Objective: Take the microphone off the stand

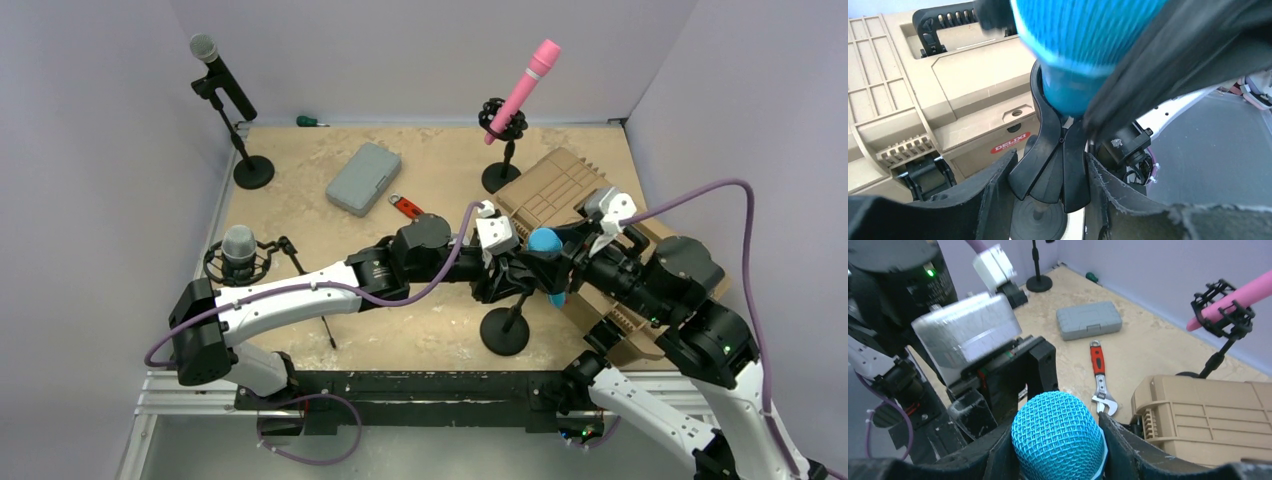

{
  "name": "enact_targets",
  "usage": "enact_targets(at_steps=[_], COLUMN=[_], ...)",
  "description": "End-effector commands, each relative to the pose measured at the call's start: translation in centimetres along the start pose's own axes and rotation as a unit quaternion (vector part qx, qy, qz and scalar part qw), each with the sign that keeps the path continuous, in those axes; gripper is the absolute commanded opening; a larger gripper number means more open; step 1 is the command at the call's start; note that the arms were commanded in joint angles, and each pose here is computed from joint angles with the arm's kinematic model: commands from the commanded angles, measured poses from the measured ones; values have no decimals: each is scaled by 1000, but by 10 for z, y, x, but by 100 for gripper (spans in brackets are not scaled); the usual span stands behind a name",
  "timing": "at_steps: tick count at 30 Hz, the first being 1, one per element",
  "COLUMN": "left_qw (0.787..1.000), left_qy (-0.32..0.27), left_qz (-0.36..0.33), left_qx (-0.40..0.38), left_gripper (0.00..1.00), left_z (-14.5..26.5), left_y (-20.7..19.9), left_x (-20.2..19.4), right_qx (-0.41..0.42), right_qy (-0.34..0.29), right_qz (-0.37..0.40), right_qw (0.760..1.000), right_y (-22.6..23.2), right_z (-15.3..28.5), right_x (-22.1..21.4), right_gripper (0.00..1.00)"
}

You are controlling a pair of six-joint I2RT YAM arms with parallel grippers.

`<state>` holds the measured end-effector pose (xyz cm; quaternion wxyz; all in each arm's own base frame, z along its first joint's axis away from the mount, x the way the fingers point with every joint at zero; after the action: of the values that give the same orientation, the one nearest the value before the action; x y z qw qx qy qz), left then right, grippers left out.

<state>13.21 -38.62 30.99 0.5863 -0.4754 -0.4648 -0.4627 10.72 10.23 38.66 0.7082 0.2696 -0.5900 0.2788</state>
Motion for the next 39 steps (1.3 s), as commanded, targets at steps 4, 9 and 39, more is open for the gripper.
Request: enact_targets(at_steps=[4,9,39], left_qw=[1000,1000,1000], left_qy=[-9,-6,2], left_qz=[-11,-11,-12], left_qx=[-14,-16,-3], left_gripper=[0,0,75], left_z=[1,2,18], left_y=[-6,-6,-10], left_x=[12,11,24], right_qx=[-13,-54,-55], right_qy=[-189,-260,-374], right_qz=[12,10,-19], right_qw=[982,964,926], right_y=[4,0,3], right_z=[36,66,94], right_x=[83,113,152], right_gripper=[0,0,0])
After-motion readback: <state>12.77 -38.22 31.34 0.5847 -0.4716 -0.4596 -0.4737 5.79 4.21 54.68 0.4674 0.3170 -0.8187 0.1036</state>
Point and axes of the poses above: each gripper's point midway between its finger pads, its own z axis back along the fingers, its own y axis along the line the jaws close on, x = y × z, the point moved 7 cm from there along z, back along the fingers, and after that the axes turned 1 degree about -z, right-handed, at the moved point
